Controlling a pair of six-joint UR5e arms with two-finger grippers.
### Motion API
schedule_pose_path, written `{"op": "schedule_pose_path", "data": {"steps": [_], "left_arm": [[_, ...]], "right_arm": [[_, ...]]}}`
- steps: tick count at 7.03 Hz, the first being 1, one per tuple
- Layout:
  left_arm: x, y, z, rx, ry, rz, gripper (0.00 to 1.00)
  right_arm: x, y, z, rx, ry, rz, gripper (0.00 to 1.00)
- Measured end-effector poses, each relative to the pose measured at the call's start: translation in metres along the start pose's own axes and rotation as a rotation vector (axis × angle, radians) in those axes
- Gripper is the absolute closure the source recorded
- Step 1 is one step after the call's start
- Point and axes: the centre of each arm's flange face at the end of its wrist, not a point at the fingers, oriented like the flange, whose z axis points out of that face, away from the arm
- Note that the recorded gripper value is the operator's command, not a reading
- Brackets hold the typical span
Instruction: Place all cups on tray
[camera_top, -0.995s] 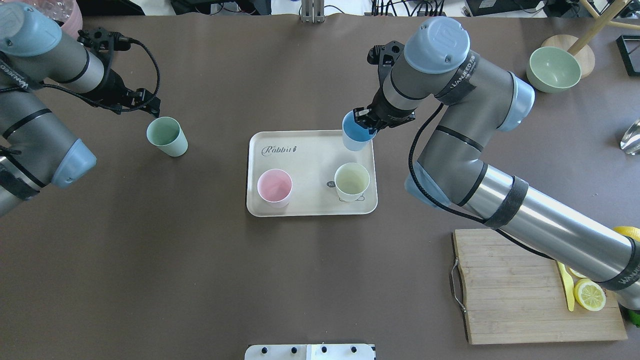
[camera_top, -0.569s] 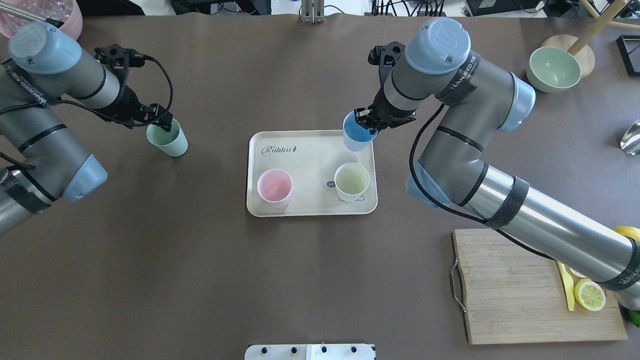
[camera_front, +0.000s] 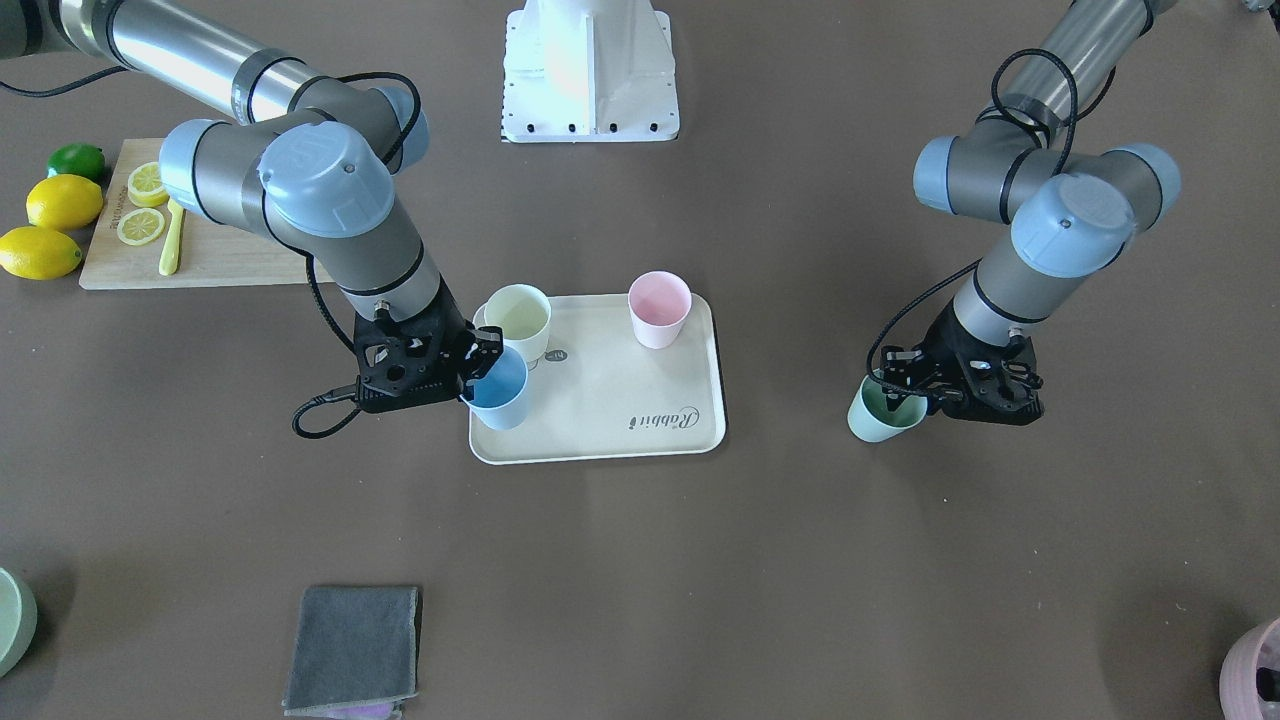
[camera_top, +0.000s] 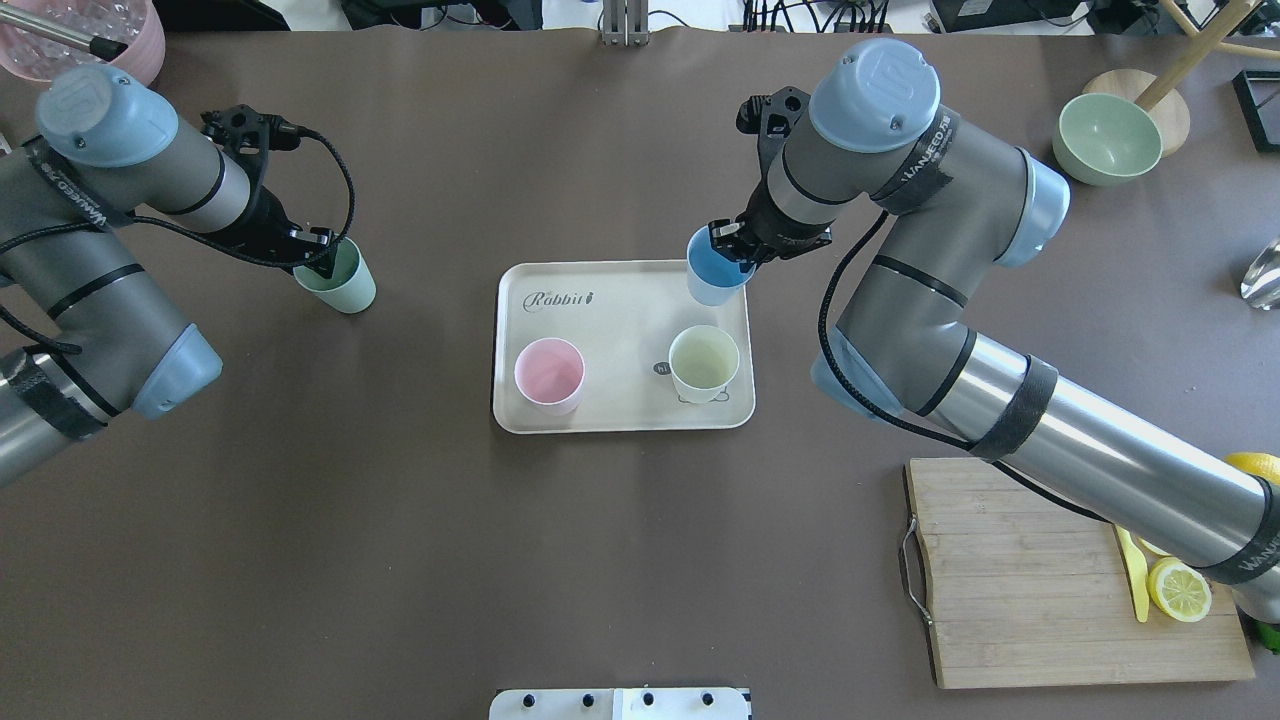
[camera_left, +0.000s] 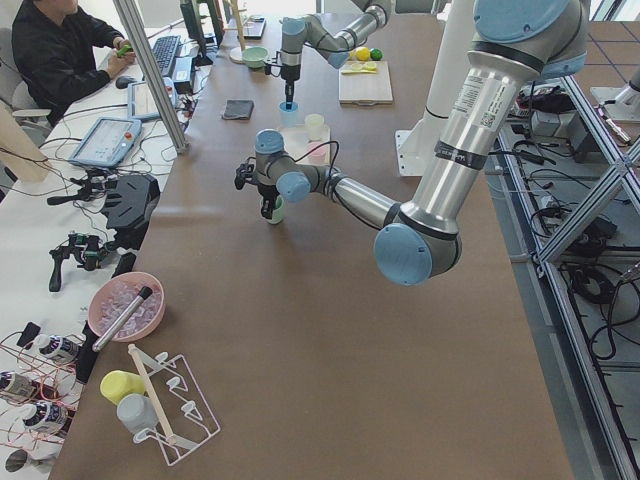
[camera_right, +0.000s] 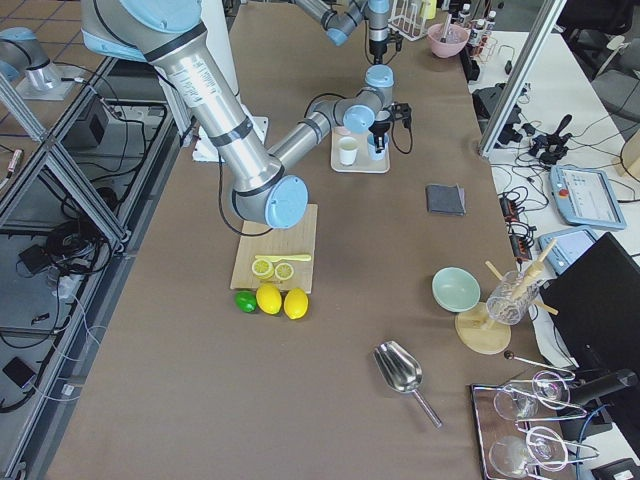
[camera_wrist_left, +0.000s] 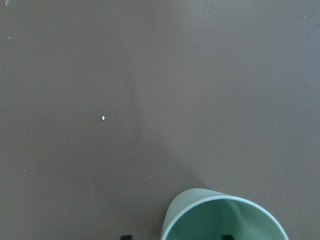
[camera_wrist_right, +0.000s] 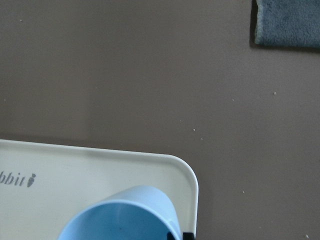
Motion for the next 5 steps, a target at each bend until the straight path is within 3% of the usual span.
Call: {"op": "schedule_pose_path", "data": {"steps": [5], "left_arm": [[-0.006, -0.012, -0.021, 0.042, 0.041, 0.017, 1.0]], "right_arm": [[-0.003, 0.004, 0.013, 0.0, 0.023, -0.007, 1.0]]}}
